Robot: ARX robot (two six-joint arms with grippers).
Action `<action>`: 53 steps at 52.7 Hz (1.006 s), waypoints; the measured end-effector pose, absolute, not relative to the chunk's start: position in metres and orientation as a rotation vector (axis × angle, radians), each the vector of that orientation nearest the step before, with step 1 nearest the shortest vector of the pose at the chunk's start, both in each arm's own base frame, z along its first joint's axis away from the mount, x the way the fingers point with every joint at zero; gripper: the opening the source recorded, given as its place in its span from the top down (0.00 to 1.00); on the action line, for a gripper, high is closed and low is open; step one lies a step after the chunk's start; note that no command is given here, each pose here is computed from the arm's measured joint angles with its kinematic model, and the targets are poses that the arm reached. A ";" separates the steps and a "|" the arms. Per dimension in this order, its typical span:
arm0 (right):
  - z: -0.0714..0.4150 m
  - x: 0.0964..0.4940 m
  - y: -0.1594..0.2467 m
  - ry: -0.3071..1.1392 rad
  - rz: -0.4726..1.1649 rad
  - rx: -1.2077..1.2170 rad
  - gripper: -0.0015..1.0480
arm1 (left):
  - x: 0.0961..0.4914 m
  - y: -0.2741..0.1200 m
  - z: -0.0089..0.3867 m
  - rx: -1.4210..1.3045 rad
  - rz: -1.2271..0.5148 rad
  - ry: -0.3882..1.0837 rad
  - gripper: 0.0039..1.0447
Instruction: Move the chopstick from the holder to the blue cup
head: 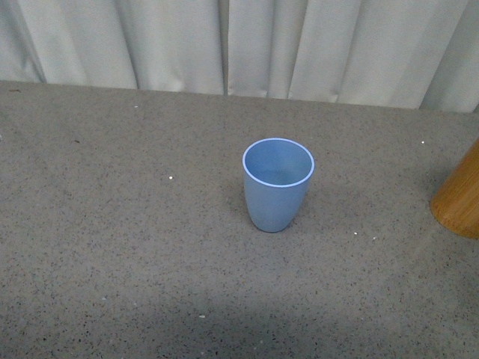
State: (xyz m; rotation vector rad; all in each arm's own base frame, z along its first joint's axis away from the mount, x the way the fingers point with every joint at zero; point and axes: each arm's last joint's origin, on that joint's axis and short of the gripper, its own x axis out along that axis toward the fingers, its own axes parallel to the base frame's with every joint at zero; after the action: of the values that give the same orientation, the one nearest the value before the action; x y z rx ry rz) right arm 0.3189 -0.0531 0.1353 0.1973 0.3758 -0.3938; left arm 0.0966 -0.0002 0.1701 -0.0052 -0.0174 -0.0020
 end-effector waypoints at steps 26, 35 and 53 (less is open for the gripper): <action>0.125 0.337 -0.053 0.406 -0.417 0.233 0.09 | 0.097 0.000 0.170 -0.005 -0.002 -0.017 0.06; 0.121 0.340 -0.050 0.416 -0.423 0.232 0.09 | 0.097 0.000 0.170 -0.005 -0.002 -0.017 0.06; 0.118 0.341 -0.048 0.405 -0.430 0.225 0.65 | 0.097 0.000 0.170 -0.005 -0.002 -0.017 0.06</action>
State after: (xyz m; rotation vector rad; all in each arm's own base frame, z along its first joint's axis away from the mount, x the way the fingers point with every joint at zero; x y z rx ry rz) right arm 0.3413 -0.0481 0.1182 0.2251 0.4048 -0.4303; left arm 0.0966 -0.0002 0.1701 -0.0052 -0.0174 -0.0020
